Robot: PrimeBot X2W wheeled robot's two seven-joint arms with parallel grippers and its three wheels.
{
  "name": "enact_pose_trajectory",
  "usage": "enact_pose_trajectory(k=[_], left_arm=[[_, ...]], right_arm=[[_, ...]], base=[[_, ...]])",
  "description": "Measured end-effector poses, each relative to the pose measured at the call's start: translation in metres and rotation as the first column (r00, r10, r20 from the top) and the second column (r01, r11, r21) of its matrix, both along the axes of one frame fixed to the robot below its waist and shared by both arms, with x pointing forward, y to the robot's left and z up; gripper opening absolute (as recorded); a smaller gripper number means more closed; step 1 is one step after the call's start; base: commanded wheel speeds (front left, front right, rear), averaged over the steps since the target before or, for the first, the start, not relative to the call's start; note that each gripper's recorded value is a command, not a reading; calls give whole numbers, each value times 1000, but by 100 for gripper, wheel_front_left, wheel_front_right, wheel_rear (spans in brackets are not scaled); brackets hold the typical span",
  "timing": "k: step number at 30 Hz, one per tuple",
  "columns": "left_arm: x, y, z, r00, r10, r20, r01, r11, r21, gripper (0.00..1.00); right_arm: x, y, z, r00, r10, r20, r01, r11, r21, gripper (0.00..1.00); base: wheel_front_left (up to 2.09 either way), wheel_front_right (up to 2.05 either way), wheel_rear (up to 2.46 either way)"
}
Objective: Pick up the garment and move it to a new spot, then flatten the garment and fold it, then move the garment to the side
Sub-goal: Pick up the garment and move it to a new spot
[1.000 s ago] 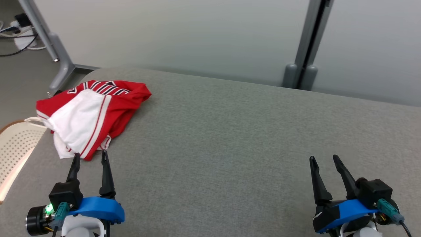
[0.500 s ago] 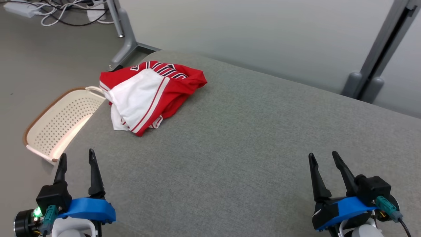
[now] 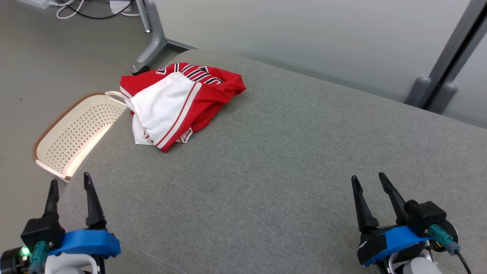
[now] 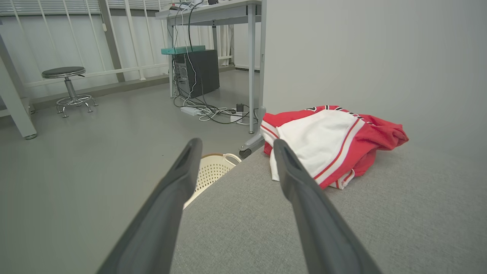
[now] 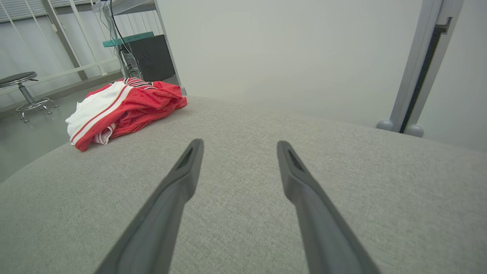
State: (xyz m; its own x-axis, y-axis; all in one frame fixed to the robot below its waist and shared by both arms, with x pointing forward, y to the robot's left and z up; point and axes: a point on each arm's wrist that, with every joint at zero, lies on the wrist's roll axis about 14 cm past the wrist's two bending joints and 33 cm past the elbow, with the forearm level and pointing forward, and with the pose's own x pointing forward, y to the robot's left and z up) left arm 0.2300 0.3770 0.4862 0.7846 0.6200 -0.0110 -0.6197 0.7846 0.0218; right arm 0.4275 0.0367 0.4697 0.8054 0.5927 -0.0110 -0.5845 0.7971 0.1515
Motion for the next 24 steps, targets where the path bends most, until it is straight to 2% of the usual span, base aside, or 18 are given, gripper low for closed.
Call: enact_pose_trajectory(k=[6, 13, 18, 22, 24], left_arm=[[46, 14, 27, 998, -45, 51, 43, 998, 44, 100], [145, 26, 62, 986, -130, 107, 116, 986, 124, 100], [208, 31, 53, 980, -185, 69, 175, 975, 134, 100], [241, 39, 33, 978, -206, -2, 205, 972, 118, 100], [252, 41, 16, 976, -211, -53, 214, 974, 77, 100]], right_arm=[[14, -21, -11, 998, -55, 2, 55, 998, -29, 100], [48, -63, -31, 985, -171, 25, 172, 981, -86, 100], [67, -91, -42, 970, -237, 53, 241, 963, -121, 100], [73, -108, -44, 959, -274, 73, 281, 951, -130, 100], [74, -114, -42, 954, -286, 86, 295, 946, -132, 100]], base=[[0, 0, 0], [0, 0, 0], [0, 0, 0], [0, 0, 0], [0, 0, 0]])
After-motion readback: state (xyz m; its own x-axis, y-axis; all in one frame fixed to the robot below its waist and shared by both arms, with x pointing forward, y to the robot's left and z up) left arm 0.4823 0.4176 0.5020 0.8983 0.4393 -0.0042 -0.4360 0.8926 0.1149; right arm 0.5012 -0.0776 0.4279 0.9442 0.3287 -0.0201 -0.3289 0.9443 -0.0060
